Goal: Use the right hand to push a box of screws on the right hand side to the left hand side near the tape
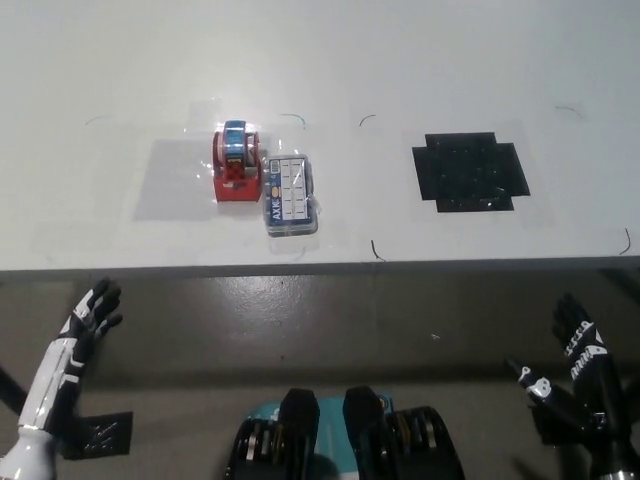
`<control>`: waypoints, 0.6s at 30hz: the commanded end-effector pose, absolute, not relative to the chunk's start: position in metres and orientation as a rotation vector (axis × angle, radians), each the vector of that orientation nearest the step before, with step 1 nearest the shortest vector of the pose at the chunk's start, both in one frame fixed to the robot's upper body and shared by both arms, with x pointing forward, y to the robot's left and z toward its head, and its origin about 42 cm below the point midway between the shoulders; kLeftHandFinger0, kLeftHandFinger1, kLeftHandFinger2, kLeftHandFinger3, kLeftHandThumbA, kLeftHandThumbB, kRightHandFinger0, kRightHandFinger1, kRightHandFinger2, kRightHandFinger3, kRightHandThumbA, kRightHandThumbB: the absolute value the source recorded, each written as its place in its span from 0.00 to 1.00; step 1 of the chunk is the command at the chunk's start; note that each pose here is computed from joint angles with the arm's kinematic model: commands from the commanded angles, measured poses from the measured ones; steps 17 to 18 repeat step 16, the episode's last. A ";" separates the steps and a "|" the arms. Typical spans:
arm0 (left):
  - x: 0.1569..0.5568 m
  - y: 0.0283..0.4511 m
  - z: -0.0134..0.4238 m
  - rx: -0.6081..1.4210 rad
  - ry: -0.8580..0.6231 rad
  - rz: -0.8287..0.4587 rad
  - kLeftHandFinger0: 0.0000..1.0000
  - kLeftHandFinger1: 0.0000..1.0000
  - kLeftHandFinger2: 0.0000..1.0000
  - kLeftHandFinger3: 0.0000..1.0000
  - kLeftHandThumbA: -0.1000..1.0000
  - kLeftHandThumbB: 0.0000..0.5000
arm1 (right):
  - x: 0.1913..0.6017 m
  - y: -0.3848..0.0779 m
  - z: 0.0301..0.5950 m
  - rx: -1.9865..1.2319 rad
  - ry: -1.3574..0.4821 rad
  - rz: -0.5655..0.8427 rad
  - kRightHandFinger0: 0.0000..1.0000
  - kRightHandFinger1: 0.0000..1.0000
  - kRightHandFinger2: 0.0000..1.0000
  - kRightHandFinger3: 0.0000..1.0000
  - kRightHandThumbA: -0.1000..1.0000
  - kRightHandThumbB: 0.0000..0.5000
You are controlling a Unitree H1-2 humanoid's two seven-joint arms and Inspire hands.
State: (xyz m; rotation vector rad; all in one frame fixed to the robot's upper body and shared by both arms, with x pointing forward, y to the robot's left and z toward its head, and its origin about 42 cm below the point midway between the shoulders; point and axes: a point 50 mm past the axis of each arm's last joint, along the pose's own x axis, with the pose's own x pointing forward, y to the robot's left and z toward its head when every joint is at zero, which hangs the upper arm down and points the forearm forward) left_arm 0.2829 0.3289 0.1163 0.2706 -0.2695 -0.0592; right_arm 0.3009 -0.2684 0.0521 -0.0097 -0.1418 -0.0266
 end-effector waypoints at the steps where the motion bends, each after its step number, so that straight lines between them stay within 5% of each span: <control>1: 0.284 0.337 0.128 0.303 -0.335 -0.041 1.00 1.00 1.00 1.00 0.99 0.12 | 0.309 -0.267 0.061 -0.034 -0.209 -0.030 1.00 1.00 1.00 1.00 0.94 0.63; 11: 0.281 0.336 0.126 0.286 -0.336 -0.042 1.00 1.00 1.00 1.00 0.99 0.10 | 0.313 -0.269 0.065 -0.041 -0.223 -0.031 1.00 1.00 1.00 1.00 0.94 0.58; 18: 0.275 0.337 0.121 0.287 -0.318 -0.029 1.00 1.00 1.00 1.00 0.99 0.11 | 0.314 -0.269 0.064 -0.038 -0.219 -0.019 1.00 1.00 1.00 1.00 0.94 0.69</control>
